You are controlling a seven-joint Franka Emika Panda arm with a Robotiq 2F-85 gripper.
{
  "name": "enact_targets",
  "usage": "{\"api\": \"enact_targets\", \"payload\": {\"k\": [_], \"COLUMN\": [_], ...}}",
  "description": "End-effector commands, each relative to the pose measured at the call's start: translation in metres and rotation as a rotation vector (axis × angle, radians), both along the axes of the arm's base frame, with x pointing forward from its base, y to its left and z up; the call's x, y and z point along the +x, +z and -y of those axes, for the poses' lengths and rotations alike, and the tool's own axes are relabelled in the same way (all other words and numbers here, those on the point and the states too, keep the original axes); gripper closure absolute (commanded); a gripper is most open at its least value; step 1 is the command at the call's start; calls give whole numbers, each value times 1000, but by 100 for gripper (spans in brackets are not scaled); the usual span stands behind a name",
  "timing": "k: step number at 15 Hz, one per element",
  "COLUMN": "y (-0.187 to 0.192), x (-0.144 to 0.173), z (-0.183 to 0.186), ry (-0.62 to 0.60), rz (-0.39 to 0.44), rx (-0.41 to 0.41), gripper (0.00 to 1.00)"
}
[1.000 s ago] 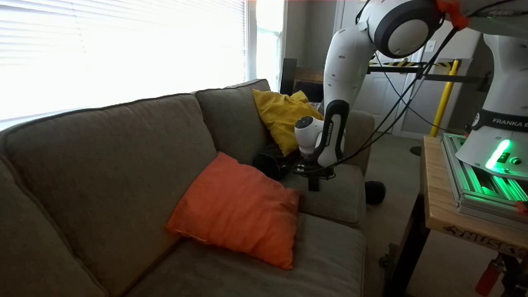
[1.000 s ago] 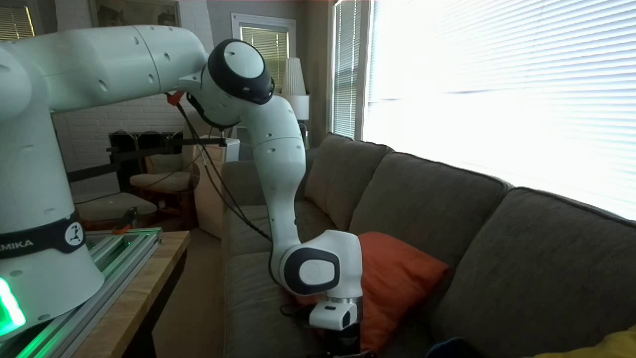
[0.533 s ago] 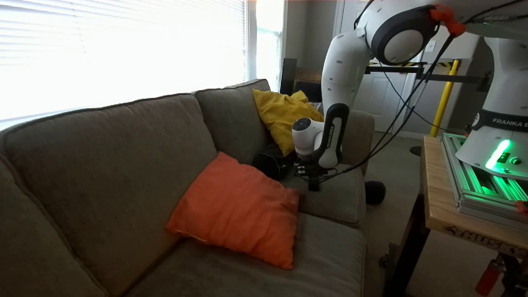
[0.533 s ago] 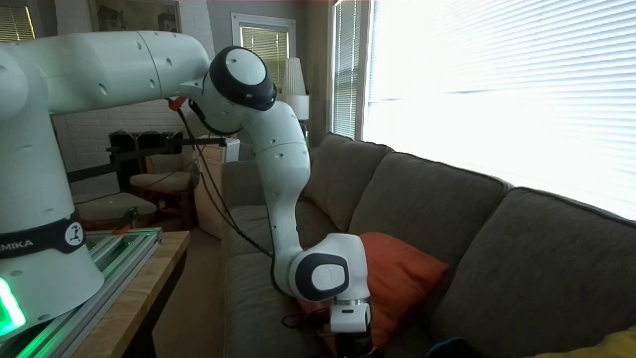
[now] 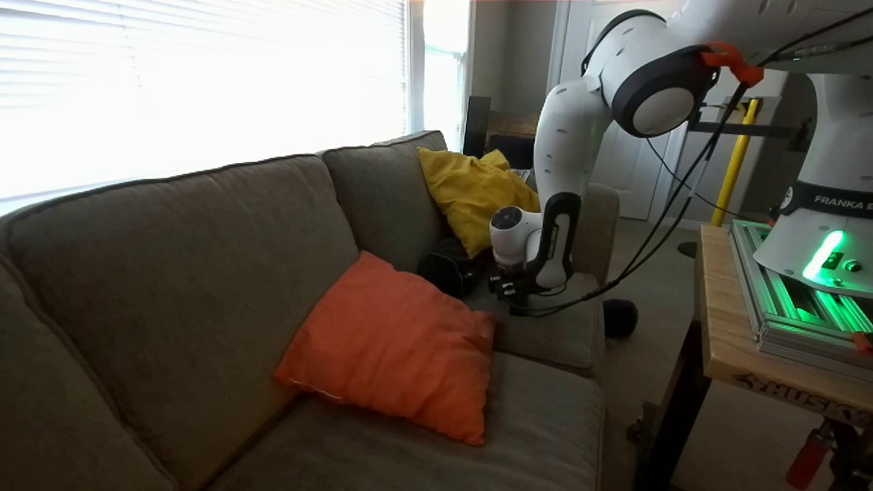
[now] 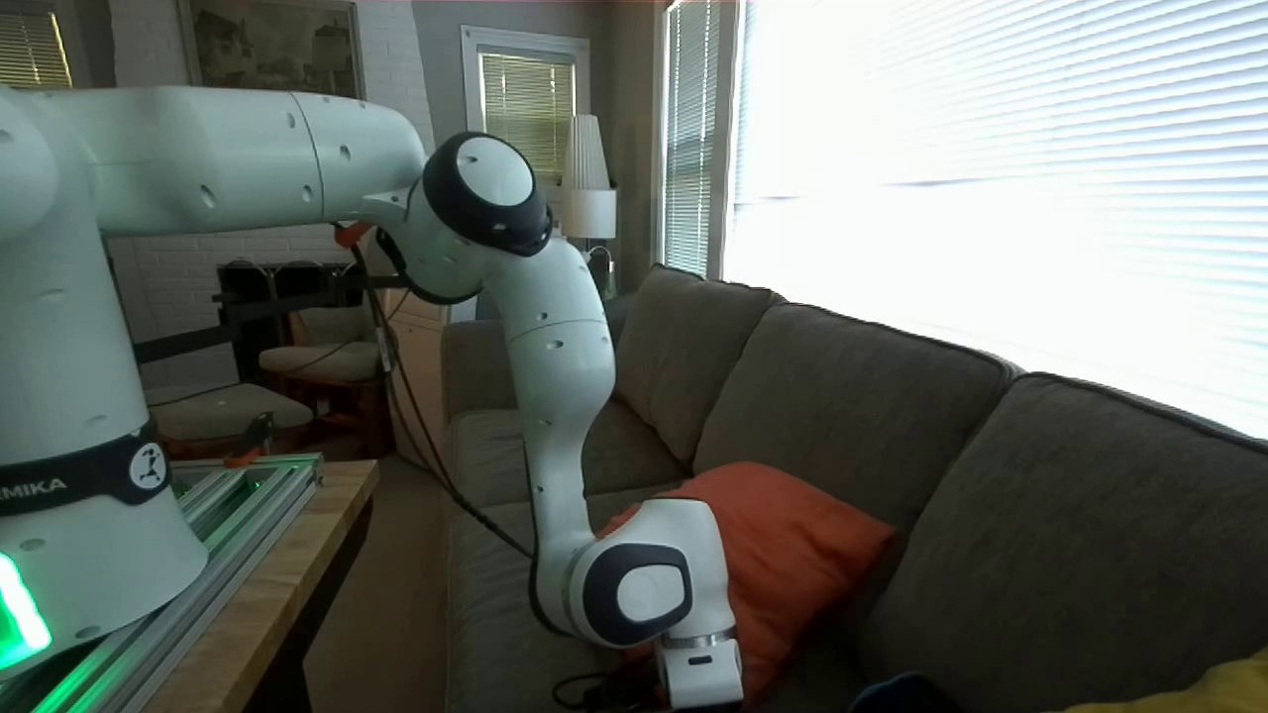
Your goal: Put the remote on the right armrest
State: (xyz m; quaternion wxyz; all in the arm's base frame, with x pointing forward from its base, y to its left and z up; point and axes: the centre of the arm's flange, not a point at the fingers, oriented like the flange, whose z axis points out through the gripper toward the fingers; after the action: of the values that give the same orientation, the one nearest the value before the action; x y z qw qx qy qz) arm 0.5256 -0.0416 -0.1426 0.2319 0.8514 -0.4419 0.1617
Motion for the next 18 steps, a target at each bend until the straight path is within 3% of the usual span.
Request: {"api": "enact_targets", "payload": {"k": [1,13,14,15,18], "y": [-10,-46,-46,-45,-44], "x": [-15,-9,-8,-7,-8], "z": [5,17,17,17,16], "ry": [-5,-36,-34,-32,-34], "rz": [27,65,73,80,94], "rx": [-8,112,113,114,121], "gripper": [0,0,7,28,39]}}
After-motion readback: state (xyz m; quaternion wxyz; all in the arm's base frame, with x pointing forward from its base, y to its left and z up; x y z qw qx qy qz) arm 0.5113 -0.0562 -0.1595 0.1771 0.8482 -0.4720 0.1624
